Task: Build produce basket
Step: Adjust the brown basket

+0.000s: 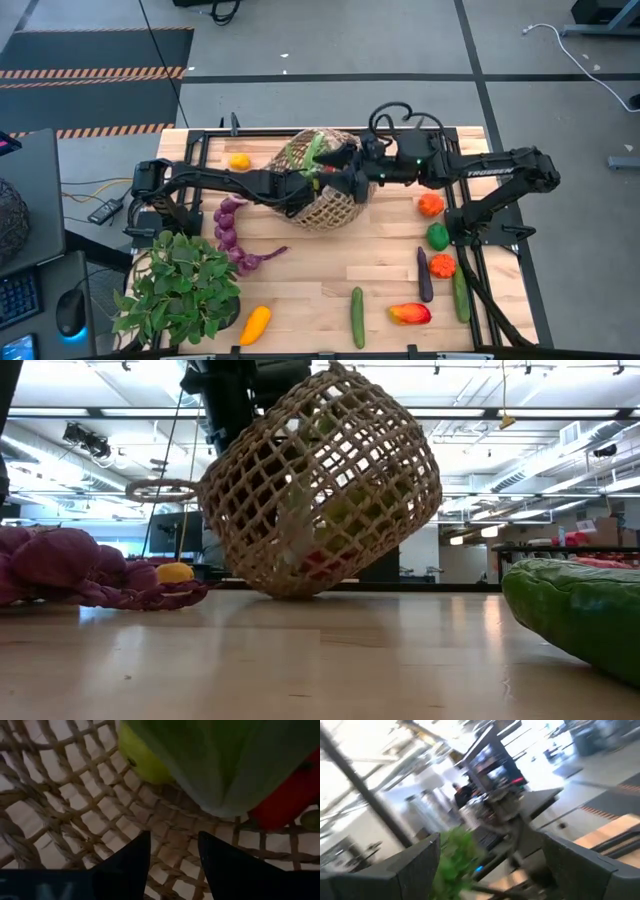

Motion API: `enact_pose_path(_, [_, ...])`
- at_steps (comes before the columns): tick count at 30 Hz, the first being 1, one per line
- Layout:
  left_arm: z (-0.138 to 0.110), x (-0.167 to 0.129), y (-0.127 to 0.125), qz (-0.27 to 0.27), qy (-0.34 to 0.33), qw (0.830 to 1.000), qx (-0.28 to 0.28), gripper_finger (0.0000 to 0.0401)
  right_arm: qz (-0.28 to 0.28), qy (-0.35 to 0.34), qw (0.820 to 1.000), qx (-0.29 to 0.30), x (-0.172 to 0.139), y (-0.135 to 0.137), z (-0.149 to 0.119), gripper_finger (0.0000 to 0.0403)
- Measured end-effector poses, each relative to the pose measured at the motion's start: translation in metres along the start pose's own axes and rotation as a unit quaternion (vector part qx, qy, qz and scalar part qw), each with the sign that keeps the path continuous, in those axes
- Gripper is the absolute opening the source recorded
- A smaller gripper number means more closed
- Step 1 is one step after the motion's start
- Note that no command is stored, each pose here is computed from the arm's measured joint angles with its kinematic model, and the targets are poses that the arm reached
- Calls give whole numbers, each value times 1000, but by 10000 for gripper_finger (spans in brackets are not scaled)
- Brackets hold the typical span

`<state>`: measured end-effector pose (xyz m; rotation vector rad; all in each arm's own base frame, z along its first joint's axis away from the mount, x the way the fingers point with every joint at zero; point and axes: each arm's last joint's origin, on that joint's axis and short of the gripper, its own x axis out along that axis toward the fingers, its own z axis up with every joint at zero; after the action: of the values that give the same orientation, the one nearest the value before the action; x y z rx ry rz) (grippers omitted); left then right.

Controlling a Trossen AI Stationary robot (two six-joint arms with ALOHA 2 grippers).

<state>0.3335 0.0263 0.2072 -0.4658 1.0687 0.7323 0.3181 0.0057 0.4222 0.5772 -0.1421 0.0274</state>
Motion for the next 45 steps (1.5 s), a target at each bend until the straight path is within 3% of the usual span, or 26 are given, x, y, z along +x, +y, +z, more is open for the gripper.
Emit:
enact_pose_path(4, [7, -7, -3, -11, -6, 1000, 11, 172, -23, -26, 999, 5, 0, -7, 6, 349])
enact_pose_path(8, [16, -17, -8, -26, -21, 999, 19, 172, -24, -67, 995, 69, 0, -12, 17, 349])
enact_pose_path(17, [21, -21, -8, -31, -22, 999, 24, 172, 55, -59, 971, 226, -2, -16, 29, 349])
enact_pose_path(23, [23, -19, -3, -20, -16, 999, 21, 172, 104, -88, 963, 233, -4, -12, 39, 348])
enact_pose_path(28, [24, -18, -1, -17, -14, 1000, 19, 172, 121, -57, 962, 238, -5, -16, 41, 348])
enact_pose_path(33, [23, -18, -2, -23, -8, 999, 23, 172, 66, 29, 979, 191, -2, -28, 25, 348])
enact_pose_path(36, [21, -18, -1, -26, 4, 999, 26, 172, 59, 39, 981, 183, -2, -28, 23, 348])
enact_pose_path(45, [23, -17, 4, -24, 12, 999, 33, 172, 136, 38, 947, 288, -5, -25, 37, 348])
